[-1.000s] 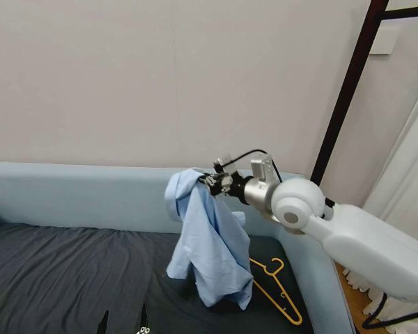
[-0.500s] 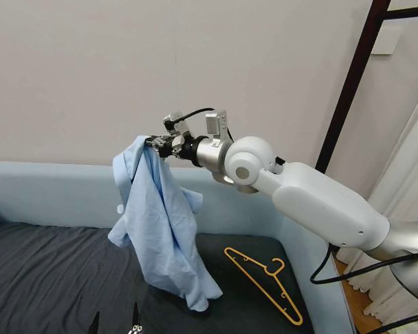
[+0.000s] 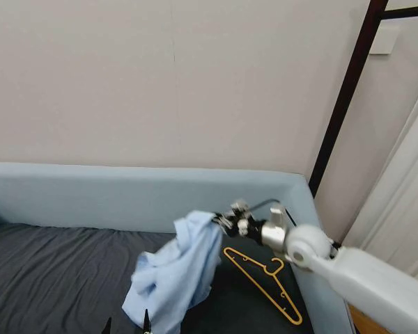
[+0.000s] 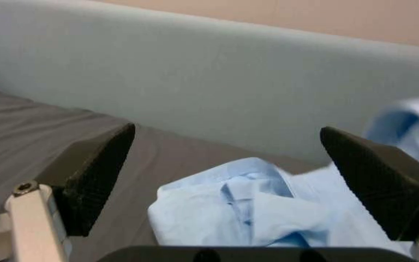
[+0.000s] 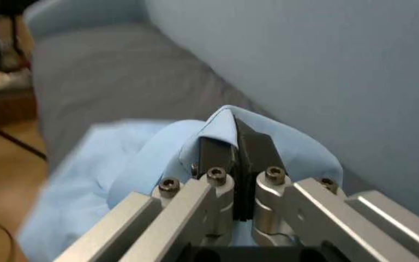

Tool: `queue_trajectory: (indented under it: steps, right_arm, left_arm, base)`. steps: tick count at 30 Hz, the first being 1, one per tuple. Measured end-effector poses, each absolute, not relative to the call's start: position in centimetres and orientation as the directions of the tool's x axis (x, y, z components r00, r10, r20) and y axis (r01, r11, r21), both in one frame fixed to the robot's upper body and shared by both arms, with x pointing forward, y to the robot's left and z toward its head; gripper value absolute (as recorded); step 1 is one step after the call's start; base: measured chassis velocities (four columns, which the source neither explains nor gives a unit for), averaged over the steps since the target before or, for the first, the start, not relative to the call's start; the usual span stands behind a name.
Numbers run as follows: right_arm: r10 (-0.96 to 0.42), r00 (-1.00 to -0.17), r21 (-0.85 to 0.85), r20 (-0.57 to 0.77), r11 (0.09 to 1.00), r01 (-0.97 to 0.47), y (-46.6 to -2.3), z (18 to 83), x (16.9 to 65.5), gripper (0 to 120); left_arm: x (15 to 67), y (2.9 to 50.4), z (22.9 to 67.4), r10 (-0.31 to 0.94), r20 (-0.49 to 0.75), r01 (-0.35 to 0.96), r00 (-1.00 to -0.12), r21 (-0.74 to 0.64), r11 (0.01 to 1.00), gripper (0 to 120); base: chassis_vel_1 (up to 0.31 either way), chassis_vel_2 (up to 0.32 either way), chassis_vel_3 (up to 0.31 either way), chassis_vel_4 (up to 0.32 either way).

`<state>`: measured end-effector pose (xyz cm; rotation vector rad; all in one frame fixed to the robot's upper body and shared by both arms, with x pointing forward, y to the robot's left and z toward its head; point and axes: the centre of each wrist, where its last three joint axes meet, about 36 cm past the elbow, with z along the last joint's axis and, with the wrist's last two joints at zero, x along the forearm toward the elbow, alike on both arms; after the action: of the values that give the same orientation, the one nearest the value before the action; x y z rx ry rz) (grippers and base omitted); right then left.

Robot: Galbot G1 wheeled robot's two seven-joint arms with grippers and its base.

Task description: Pick up the clothes from the sofa and hang them on the clothes hanger.

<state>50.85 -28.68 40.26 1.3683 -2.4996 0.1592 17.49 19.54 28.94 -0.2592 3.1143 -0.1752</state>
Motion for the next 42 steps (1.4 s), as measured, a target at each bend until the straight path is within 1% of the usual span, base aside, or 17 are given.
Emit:
queue_trajectory:
  steps: [2, 4, 9, 13, 15, 16, 19, 20, 23, 24, 28, 30, 33, 36, 38, 39, 42]
  right_arm:
    - [-0.800, -0.510, 0.023, 0.316, 0.545, -0.838, -29.5, 39.5, 50.7, 0]
    - [-0.772, -0.520, -0.055, 0.365, 0.540, -0.840, -32.9, 37.0, 50.6, 0]
    - [-0.739, -0.523, -0.144, 0.424, 0.515, -0.845, -37.8, 34.9, 51.2, 0]
    - [-0.717, -0.542, -0.172, 0.439, 0.525, -0.833, -39.2, 34.0, 51.0, 2]
    - [-0.706, -0.550, -0.183, 0.447, 0.529, -0.828, -39.6, 33.5, 50.3, 11]
    - [-0.706, -0.550, -0.183, 0.447, 0.529, -0.828, -39.6, 33.5, 50.3, 11]
    - [-0.688, -0.565, -0.210, 0.455, 0.534, -0.819, -40.2, 33.7, 48.9, 26]
    - [-0.688, -0.565, -0.210, 0.455, 0.534, -0.819, -40.2, 33.7, 48.9, 26]
    - [-0.644, -0.611, -0.262, 0.461, 0.559, -0.787, -40.5, 34.9, 47.7, 39]
    - [-0.644, -0.611, -0.262, 0.461, 0.559, -0.787, -40.5, 34.9, 47.7, 39]
    - [-0.586, -0.673, -0.325, 0.451, 0.595, -0.735, -42.2, 37.2, 47.2, 59]
    - [-0.574, -0.687, -0.329, 0.446, 0.609, -0.722, -42.4, 37.6, 46.9, 62]
    - [-0.547, -0.725, -0.316, 0.418, 0.661, -0.680, -42.5, 39.0, 45.9, 76]
    - [-0.530, -0.750, -0.280, 0.396, 0.708, -0.648, -41.4, 39.9, 45.2, 84]
    - [-0.521, -0.765, -0.210, 0.378, 0.756, -0.619, -39.2, 40.9, 44.5, 94]
    - [-0.521, -0.765, -0.210, 0.378, 0.756, -0.619, -39.2, 40.9, 44.5, 94]
    - [-0.506, -0.776, -0.010, 0.378, 0.835, -0.550, -33.5, 41.1, 43.3, 99]
  left_arm:
    - [17.5, 19.6, 28.9, -0.165, -0.001, -0.163, -0.986, -0.111, 0.980, 100]
    - [17.5, 19.7, 28.8, -0.164, 0.004, -0.164, -0.986, -0.110, 0.980, 100]
    - [17.5, 19.6, 28.5, -0.154, 0.010, -0.154, -0.988, -0.111, 0.982, 100]
    - [17.6, 19.5, 28.5, -0.146, 0.009, -0.146, -0.989, -0.112, 0.983, 100]
    - [17.6, 19.7, 28.4, -0.140, 0.010, -0.140, -0.990, -0.110, 0.984, 100]
    - [17.6, 19.7, 28.4, -0.140, 0.010, -0.140, -0.990, -0.110, 0.984, 100]
    - [17.8, 20.1, 28.3, -0.136, 0.012, -0.137, -0.991, -0.107, 0.985, 100]
    - [17.8, 20.1, 28.3, -0.136, 0.012, -0.137, -0.991, -0.107, 0.985, 100]
    - [18.2, 20.2, 28.3, -0.133, 0.009, -0.133, -0.991, -0.110, 0.985, 100]
    - [18.2, 20.2, 28.3, -0.133, 0.009, -0.133, -0.991, -0.110, 0.985, 100]
    - [18.3, 20.0, 28.3, -0.135, 0.007, -0.134, -0.991, -0.115, 0.984, 100]
    - [18.3, 20.0, 28.4, -0.136, 0.006, -0.136, -0.991, -0.116, 0.984, 100]
    - [18.2, 19.9, 28.4, -0.139, 0.008, -0.139, -0.990, -0.117, 0.983, 100]
    - [18.1, 20.0, 28.4, -0.139, 0.007, -0.139, -0.990, -0.115, 0.984, 100]
    - [17.9, 20.3, 28.6, -0.140, 0.006, -0.140, -0.990, -0.109, 0.984, 100]
    - [17.9, 20.3, 28.6, -0.140, 0.006, -0.140, -0.990, -0.109, 0.984, 100]
    - [16.9, 21.5, 28.8, -0.140, 0.001, -0.139, -0.990, -0.086, 0.986, 100]
  base:
    - [0.000, 0.000, 0.000, 0.000]
    - [0.000, 0.000, 0.000, 0.000]
    - [0.000, 0.000, 0.000, 0.000]
    - [0.000, 0.000, 0.000, 0.000]
    - [0.000, 0.000, 0.000, 0.000]
    - [0.000, 0.000, 0.000, 0.000]
    - [0.000, 0.000, 0.000, 0.000]
    - [0.000, 0.000, 0.000, 0.000]
    - [0.000, 0.000, 0.000, 0.000]
    - [0.000, 0.000, 0.000, 0.000]
    - [0.000, 0.000, 0.000, 0.000]
    - [0.000, 0.000, 0.000, 0.000]
    - [0.000, 0.000, 0.000, 0.000]
    - [0.000, 0.000, 0.000, 0.000]
    - [0.000, 0.000, 0.000, 0.000]
    - [0.000, 0.000, 0.000, 0.000]
    - [0.000, 0.000, 0.000, 0.000]
